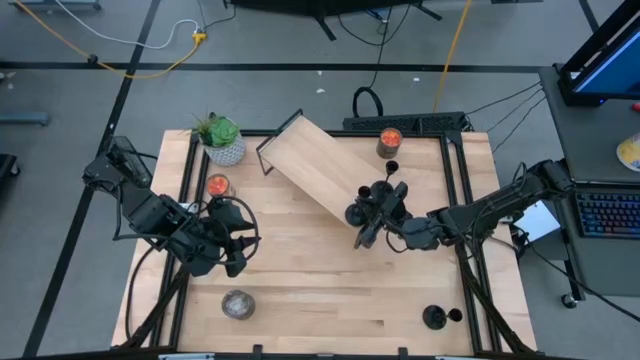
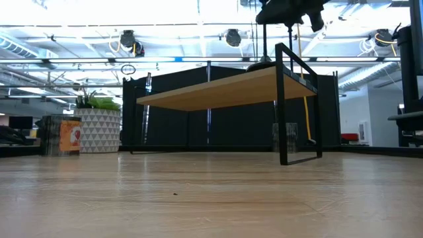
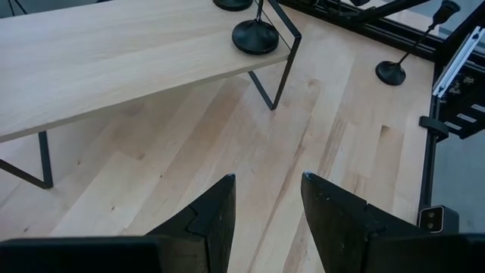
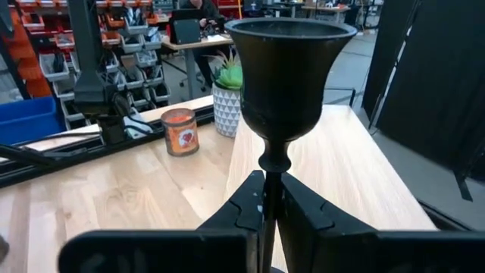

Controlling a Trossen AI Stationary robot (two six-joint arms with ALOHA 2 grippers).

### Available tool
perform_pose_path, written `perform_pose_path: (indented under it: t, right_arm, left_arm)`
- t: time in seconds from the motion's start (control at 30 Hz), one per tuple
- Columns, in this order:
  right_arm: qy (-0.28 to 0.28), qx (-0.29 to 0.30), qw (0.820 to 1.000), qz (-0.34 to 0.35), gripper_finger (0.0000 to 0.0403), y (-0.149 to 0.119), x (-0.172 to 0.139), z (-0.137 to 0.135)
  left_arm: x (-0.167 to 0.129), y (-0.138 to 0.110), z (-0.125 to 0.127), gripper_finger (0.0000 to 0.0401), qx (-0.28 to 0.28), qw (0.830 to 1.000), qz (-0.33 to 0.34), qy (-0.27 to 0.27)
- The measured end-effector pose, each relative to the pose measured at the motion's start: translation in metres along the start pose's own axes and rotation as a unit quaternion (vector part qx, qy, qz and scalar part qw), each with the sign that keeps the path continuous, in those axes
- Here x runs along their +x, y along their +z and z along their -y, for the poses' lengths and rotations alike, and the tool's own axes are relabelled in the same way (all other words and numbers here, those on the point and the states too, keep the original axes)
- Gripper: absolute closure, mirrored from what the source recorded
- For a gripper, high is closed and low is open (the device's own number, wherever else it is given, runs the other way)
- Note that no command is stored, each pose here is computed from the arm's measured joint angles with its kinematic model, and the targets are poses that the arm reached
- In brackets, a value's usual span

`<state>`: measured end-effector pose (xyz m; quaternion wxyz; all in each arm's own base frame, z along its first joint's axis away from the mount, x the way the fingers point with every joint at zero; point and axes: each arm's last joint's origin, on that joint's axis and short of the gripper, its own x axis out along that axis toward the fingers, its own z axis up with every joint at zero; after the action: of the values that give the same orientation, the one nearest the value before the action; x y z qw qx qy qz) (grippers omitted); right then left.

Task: Pick & Place candle stick holders
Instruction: Put the left black candle holder on the shelf, then put the black candle holder on the shelf

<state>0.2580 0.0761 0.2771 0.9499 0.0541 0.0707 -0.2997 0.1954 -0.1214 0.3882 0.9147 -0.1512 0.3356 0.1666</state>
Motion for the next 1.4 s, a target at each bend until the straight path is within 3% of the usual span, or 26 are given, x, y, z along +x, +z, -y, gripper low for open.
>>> perform_pose_path:
  t: [0.6, 1.0, 1.4]
  right_arm:
    - [-0.001, -0.017, 1.000, 0.002, 0.0310, 0.000, -0.001, 0.000]
    - [0.029, -0.020, 0.999, 0.006, 0.0308, 0.012, -0.026, 0.005]
    - [0.105, 0.015, 0.994, -0.032, 0.0310, 0.015, -0.070, 0.013]
  left_arm:
    - [0.000, 0.000, 0.000, 0.0244, -0.001, 1.000, 0.001, 0.000]
    - [0.000, 0.000, 0.000, 0.0244, 0.000, 1.000, 0.001, 0.000]
    - [0.000, 0.000, 0.000, 0.0244, 0.003, 1.000, 0.001, 0.000]
